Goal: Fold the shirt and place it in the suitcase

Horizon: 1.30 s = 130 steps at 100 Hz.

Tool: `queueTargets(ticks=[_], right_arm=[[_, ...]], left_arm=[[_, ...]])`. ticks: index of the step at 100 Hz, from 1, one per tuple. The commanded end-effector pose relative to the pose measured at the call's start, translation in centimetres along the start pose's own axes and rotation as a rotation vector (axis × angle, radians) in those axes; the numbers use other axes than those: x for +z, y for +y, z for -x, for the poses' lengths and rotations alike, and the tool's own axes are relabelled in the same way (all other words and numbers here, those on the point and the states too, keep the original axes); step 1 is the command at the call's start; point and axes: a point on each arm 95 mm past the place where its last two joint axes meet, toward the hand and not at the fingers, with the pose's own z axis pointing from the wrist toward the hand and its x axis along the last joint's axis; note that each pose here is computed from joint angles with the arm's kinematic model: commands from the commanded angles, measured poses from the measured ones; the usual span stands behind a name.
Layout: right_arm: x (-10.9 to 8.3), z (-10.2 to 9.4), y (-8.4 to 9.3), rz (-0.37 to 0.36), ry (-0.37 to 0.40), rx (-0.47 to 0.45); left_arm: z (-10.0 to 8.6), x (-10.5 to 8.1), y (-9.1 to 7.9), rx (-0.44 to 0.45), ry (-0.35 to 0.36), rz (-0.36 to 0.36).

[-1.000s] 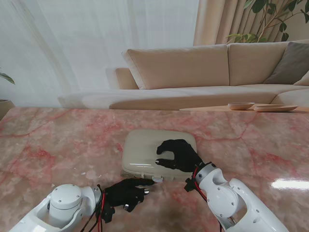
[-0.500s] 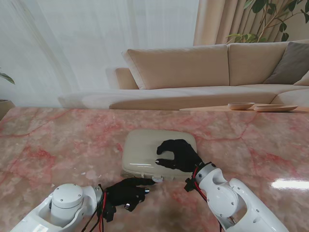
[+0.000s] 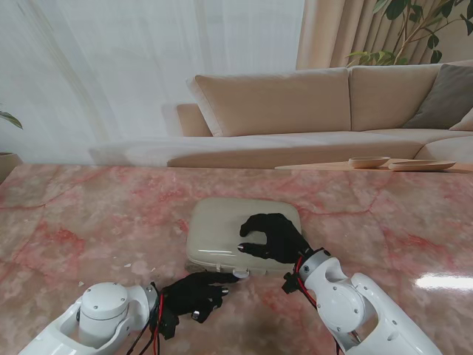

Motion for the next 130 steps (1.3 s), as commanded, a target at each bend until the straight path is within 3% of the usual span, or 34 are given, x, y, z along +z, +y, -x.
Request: queueTargets(ticks=[1, 53, 130], right_arm=[[-2.0, 2.9, -4.7, -0.147, -0.107, 0.032], [-1.9, 3.0, -4.8, -0.151, -0.105, 0.03], [-1.9, 3.2, -4.9, -0.158, -0.111, 0.034]], left_arm=[[0.0, 0.1, 0.1, -0.001, 0.009, 0.005], [0.0, 0.0, 0.2, -0.004, -0.018, 0.008], [-0.1, 0.9, 0.1, -0.036, 0.024, 0.001]])
